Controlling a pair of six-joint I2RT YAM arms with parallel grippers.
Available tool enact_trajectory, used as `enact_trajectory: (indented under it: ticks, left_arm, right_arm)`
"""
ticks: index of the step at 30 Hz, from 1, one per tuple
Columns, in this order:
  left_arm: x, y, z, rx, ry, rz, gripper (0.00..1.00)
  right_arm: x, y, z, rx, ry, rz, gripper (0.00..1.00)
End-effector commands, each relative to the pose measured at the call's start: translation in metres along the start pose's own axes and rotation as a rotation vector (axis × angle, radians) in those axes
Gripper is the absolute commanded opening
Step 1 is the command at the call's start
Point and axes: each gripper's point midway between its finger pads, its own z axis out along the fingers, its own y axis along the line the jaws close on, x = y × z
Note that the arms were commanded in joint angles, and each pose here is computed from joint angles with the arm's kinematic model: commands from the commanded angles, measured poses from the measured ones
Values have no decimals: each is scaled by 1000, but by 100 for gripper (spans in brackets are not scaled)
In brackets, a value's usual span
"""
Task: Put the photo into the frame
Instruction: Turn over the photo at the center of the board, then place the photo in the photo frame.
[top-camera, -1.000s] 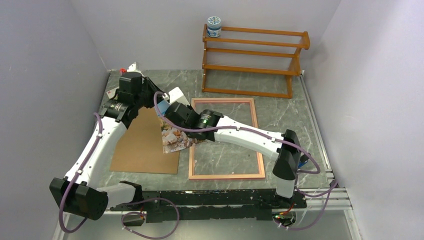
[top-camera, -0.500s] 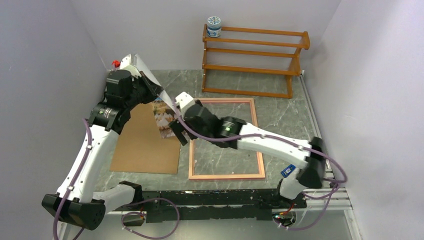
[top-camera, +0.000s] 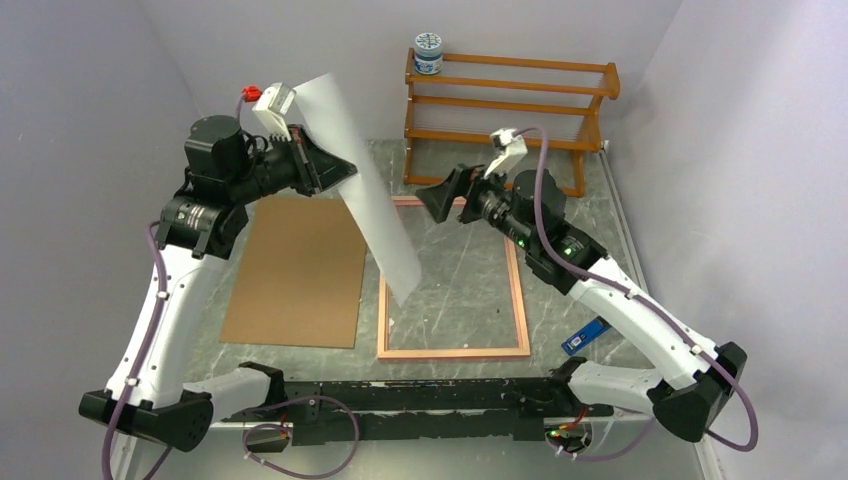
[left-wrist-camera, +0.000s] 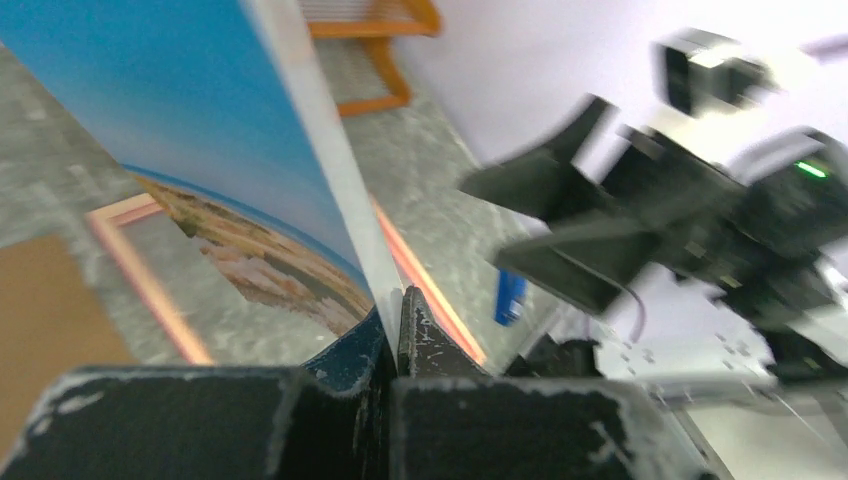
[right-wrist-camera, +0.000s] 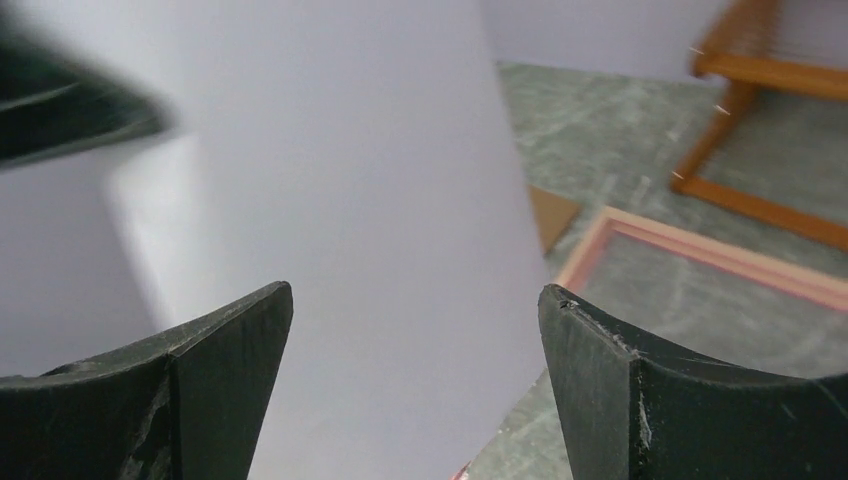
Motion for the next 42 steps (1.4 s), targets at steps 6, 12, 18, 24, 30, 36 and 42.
enact_trajectory:
  ticks: [6,12,18,24,30,36,42]
  left_arm:
    - [15,-72,11,541,143,-101,2]
    - [73,-6,47,335,299,-215,2]
    - [155,84,62,24,445,-380,3]
    - [191,124,81,-39,546,-452,2]
    - [200,147,107,-39,604,-458,3]
    - [215,154,126,8,678,-451,3]
    - [235,161,133,13,748,-451,3]
  right_arm:
    - [7,-140,-44,578,-56,320,93]
    - [14,-183,-82,775,-79,265,92]
    - [21,-190,-89,802,-60,249,91]
    - [33,-196,-85,815,-18,244,89]
    - [44,-203,-87,845,6,236,89]
    - [49,-207,-90,869,19,228,89]
    - [55,-210,-90,880,35,230,89]
